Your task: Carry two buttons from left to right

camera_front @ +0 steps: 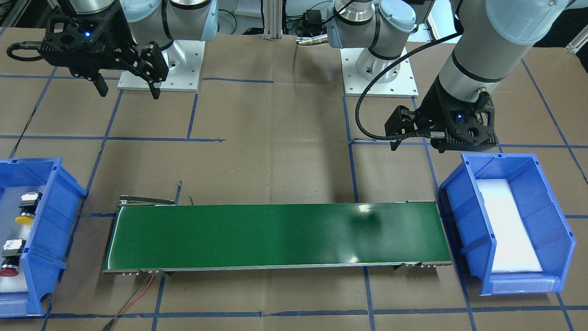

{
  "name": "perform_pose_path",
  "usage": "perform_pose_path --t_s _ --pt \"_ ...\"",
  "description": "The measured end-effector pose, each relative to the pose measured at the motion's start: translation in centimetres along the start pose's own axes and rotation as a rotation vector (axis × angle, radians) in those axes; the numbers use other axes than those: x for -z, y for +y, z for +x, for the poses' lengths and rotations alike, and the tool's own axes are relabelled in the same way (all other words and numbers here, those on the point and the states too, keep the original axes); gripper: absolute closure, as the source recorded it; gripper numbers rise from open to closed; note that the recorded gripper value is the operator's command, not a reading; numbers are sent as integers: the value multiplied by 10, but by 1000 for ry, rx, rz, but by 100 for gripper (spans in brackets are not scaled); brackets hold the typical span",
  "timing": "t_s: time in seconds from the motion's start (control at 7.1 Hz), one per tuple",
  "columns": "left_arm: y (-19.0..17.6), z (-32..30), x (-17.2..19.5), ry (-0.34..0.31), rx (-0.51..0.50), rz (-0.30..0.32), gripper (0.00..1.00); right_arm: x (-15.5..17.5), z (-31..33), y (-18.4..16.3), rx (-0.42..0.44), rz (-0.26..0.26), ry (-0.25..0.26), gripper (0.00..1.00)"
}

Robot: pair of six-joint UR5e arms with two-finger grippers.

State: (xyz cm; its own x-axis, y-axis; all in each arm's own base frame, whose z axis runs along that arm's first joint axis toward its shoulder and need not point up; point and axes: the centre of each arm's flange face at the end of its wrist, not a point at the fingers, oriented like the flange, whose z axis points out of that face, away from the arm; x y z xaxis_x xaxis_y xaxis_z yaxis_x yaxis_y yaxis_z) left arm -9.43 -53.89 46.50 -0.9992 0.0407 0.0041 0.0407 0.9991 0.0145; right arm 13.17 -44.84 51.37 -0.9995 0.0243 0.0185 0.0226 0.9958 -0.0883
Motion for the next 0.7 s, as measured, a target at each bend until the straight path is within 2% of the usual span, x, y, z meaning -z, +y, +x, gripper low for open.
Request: perform_pose_path --t_s 0.7 --pt "0 0 0 0 0 -1 0 -4 -1 -7 11 -7 -4 0"
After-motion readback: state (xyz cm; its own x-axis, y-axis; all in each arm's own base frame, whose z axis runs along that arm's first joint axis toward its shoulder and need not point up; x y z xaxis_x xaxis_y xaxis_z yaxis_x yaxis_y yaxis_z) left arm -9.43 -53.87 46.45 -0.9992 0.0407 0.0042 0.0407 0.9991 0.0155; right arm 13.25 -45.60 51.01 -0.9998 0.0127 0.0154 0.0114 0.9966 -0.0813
